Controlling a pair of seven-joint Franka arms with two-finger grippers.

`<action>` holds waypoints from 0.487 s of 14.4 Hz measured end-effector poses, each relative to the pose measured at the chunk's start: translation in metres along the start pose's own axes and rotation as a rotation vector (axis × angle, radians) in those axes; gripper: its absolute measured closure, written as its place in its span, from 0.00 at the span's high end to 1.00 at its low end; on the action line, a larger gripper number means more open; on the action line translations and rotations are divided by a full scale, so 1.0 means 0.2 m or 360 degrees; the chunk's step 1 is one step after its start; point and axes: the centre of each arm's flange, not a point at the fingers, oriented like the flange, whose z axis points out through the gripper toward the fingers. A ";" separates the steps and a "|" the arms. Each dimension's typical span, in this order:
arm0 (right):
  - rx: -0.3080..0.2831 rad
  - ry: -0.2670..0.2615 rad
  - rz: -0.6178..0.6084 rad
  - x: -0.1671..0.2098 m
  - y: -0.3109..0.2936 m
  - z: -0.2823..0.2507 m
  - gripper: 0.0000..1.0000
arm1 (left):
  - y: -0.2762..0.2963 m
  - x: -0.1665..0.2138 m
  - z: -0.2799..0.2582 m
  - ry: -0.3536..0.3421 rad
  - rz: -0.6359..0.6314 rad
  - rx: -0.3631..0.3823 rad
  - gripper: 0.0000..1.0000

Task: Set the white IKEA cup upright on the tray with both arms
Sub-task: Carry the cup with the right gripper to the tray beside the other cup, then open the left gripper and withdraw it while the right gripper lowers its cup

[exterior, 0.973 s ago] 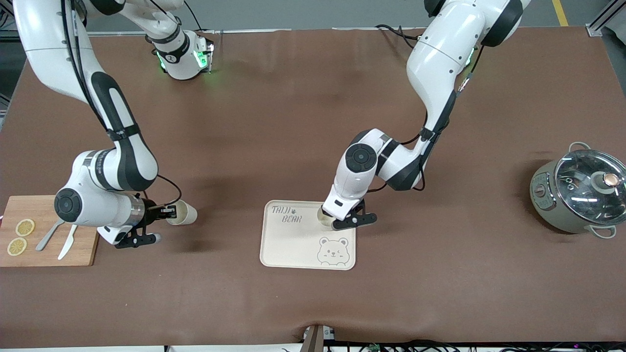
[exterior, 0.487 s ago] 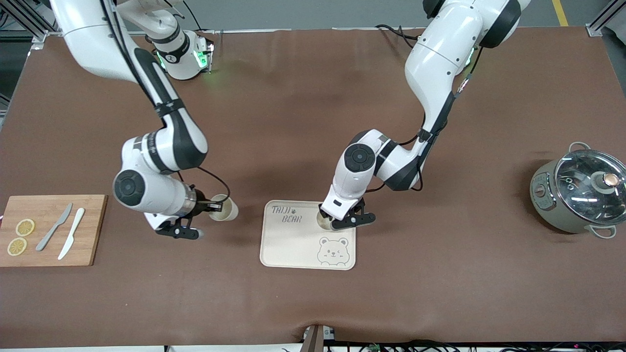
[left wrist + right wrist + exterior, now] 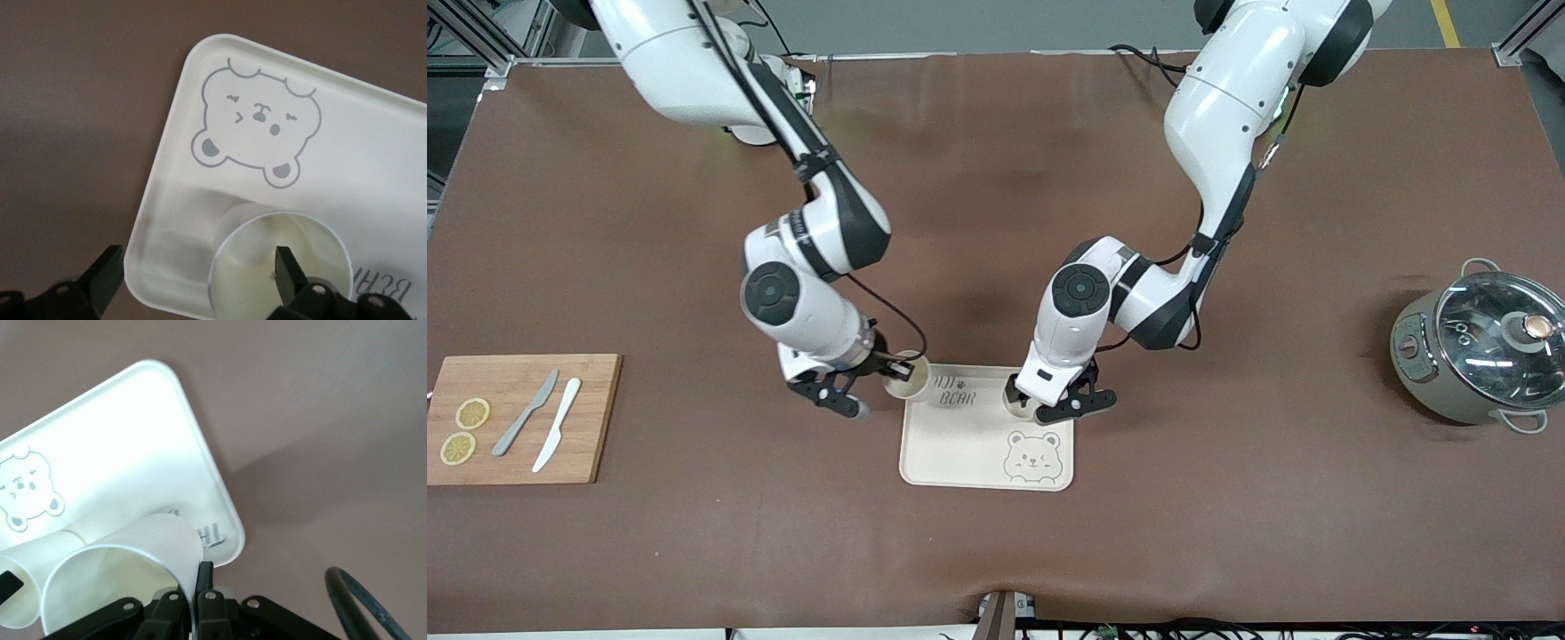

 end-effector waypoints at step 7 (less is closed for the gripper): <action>-0.0059 0.0130 0.0094 -0.01 -0.01 0.13 0.03 | -0.04 0.08 -0.29 -0.0055 -0.0036 0.0122 1.00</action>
